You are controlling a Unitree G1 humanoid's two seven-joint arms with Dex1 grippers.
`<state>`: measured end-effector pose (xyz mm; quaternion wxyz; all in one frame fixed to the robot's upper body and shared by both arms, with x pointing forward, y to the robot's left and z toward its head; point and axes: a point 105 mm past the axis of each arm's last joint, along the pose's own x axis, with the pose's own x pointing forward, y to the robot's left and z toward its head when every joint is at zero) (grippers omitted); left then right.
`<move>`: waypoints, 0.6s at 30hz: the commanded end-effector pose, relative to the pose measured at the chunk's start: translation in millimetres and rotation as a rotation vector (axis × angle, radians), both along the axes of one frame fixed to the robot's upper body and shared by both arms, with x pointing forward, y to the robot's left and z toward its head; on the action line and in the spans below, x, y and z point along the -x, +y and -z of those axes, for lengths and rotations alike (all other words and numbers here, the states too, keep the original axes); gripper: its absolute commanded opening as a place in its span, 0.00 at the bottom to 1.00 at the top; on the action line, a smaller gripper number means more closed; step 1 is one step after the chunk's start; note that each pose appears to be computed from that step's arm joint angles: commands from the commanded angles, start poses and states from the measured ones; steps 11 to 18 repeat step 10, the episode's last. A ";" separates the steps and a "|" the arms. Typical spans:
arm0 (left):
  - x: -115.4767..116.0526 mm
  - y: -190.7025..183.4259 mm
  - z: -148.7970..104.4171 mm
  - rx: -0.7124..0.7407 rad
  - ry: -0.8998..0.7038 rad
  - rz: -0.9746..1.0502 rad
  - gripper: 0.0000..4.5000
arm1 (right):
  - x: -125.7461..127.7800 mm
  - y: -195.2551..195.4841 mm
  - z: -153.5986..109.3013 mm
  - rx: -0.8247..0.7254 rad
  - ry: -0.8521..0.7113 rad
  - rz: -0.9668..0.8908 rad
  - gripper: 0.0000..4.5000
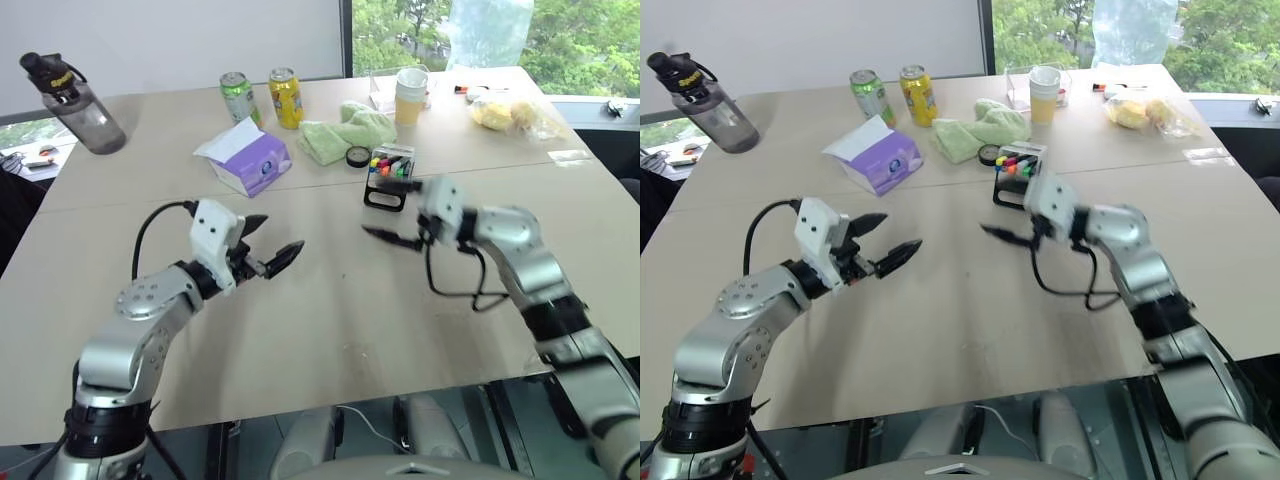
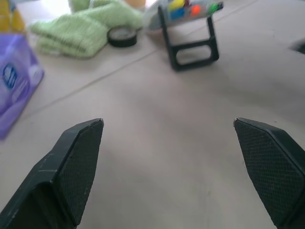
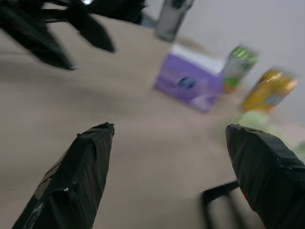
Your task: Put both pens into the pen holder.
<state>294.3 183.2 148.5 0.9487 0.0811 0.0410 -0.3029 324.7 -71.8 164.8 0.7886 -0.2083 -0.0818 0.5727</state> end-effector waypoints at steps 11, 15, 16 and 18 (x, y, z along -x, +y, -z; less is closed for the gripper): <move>14.6 9.3 33.8 0.018 0.025 -0.050 1.00 | 28.0 -48.1 30.2 -0.073 0.199 0.083 0.89; 14.6 9.3 33.8 0.018 0.025 -0.050 1.00 | 28.0 -48.1 30.2 -0.073 0.199 0.083 0.89; 14.6 9.3 33.8 0.018 0.025 -0.050 1.00 | 28.0 -48.1 30.2 -0.073 0.199 0.083 0.89; 14.6 9.3 33.8 0.018 0.025 -0.050 1.00 | 28.0 -48.1 30.2 -0.073 0.199 0.083 0.89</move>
